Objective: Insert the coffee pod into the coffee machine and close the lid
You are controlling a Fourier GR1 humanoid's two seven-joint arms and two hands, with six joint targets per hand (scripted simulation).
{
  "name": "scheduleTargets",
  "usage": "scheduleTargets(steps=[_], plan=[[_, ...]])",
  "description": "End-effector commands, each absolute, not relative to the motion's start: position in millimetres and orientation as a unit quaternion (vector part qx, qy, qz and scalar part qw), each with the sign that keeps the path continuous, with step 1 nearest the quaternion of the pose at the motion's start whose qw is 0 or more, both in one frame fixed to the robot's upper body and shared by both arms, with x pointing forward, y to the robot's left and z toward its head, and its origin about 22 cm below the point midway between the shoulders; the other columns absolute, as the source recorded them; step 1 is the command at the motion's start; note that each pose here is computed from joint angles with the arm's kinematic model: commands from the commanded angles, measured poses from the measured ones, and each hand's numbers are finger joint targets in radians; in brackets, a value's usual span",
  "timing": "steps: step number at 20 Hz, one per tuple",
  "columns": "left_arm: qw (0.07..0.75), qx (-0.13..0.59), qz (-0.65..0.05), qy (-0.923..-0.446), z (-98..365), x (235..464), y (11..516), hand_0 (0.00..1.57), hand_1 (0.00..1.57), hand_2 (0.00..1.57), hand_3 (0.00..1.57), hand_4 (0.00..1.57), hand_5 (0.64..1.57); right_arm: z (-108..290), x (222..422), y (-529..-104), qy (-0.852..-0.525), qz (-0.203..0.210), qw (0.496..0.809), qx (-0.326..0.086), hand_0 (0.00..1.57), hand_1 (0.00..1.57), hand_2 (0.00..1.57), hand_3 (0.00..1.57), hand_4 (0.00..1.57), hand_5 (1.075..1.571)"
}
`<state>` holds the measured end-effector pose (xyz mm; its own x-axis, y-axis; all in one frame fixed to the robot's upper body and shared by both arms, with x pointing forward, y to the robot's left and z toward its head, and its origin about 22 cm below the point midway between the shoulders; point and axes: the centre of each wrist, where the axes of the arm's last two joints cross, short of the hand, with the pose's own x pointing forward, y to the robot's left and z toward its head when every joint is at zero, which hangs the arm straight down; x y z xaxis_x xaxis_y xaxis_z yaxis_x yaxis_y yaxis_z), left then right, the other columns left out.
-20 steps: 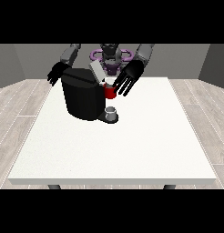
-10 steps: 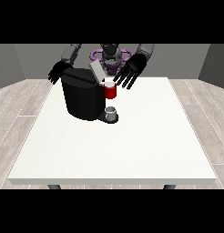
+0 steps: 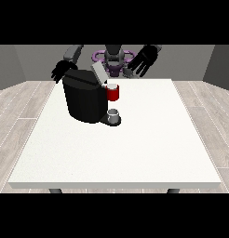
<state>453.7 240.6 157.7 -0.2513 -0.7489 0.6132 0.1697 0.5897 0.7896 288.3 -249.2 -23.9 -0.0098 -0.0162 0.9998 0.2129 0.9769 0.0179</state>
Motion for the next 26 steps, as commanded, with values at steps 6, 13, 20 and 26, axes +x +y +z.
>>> scheduleTargets(steps=[6, 13, 20, 26], plan=[[0.676, 0.029, -0.213, -0.705, 47.4, 418.5, 248.9, 0.0, 0.0, 0.0, 0.0, 0.0, 1.571, -42.3, 258.6, -274.4, -0.672, -0.096, 0.728, -0.1, 0.0, 0.0, 0.0, 0.0, 0.45, 1.571], [0.726, -0.007, -0.138, -0.673, -9.1, 381.7, 268.7, 0.0, 0.0, 0.0, 0.0, 0.23, 1.571, -23.5, 256.7, -269.4, -0.675, -0.039, 0.732, -0.081, 0.0, 0.0, 0.0, 0.0, 0.35, 1.571], [0.728, -0.025, -0.098, -0.678, -26.3, 366.6, 255.4, 0.0, 0.0, 0.0, 0.0, 0.0, 1.571, 44.3, 293.0, -269.8, -0.723, 0.016, 0.69, -0.044, 0.0, 0.0, 0.0, 0.0, 0.04, 1.571], [0.732, -0.07, -0.079, -0.673, -42.8, 342.9, 243.9, 0.0, 0.0, 0.0, 0.0, 0.03, 1.571, 36.0, 289.9, -269.9, -0.721, 0.044, 0.691, -0.026, 0.0, 0.0, 0.0, 0.0, 0.0, 1.571]])
